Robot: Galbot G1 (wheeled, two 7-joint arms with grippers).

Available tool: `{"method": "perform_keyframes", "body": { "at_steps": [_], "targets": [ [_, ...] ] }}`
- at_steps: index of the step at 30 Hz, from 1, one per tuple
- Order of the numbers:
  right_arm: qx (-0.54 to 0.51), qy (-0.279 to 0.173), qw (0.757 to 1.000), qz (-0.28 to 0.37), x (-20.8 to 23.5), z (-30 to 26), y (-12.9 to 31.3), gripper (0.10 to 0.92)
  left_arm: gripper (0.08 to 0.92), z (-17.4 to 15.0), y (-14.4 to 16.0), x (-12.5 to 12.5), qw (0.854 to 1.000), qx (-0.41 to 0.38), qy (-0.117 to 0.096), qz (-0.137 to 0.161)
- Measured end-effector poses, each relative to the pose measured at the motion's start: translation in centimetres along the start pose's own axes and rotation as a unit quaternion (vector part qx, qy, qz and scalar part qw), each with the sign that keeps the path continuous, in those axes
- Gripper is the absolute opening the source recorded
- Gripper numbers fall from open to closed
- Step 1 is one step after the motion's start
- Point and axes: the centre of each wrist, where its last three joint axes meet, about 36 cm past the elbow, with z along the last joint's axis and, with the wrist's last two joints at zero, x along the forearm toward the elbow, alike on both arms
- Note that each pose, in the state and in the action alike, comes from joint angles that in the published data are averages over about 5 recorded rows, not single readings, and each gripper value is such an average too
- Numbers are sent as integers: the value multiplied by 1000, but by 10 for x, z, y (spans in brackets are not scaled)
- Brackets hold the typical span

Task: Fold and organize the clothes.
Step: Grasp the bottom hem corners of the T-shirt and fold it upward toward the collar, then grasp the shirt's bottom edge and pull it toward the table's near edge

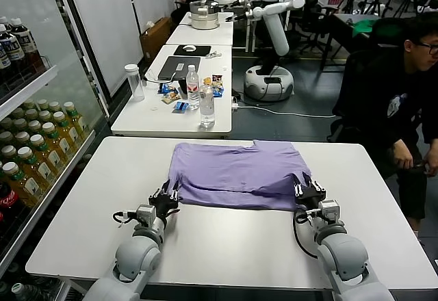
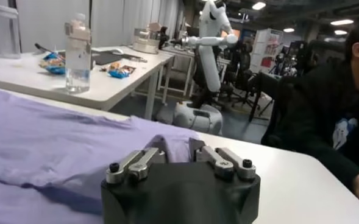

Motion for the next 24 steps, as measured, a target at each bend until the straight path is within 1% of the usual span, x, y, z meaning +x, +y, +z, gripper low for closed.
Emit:
{"method": "perform_keyframes", "body": {
  "at_steps": [3,7,10,13,15,17,20,22,24],
  "targets": [
    [-3,10,1000,11,6,5,-6,691,561,2,-2,7,1000,5,3,0],
    [-8,31,999,24,11,14,-12,789,682,5,-6,12,1000,8,9,2],
    [-13,49,998,28,13,22,-14,818,763,6,-8,11,1000,10,14,2],
    [-19,66,997,29,14,28,-14,822,809,8,-8,6,1000,10,19,-1],
    [-23,75,996,30,13,31,-14,822,807,10,-7,3,1000,8,23,-4],
    [-26,84,996,29,12,34,-13,823,781,11,-7,-1,1000,6,28,-7],
    [-31,95,995,26,10,38,-12,818,707,14,-6,-6,999,4,36,-11],
    [-35,99,994,23,9,39,-10,793,647,16,-5,-9,999,3,41,-13],
    [-38,103,994,20,7,40,-9,741,595,18,-4,-10,999,4,45,-14]
  ]
}}
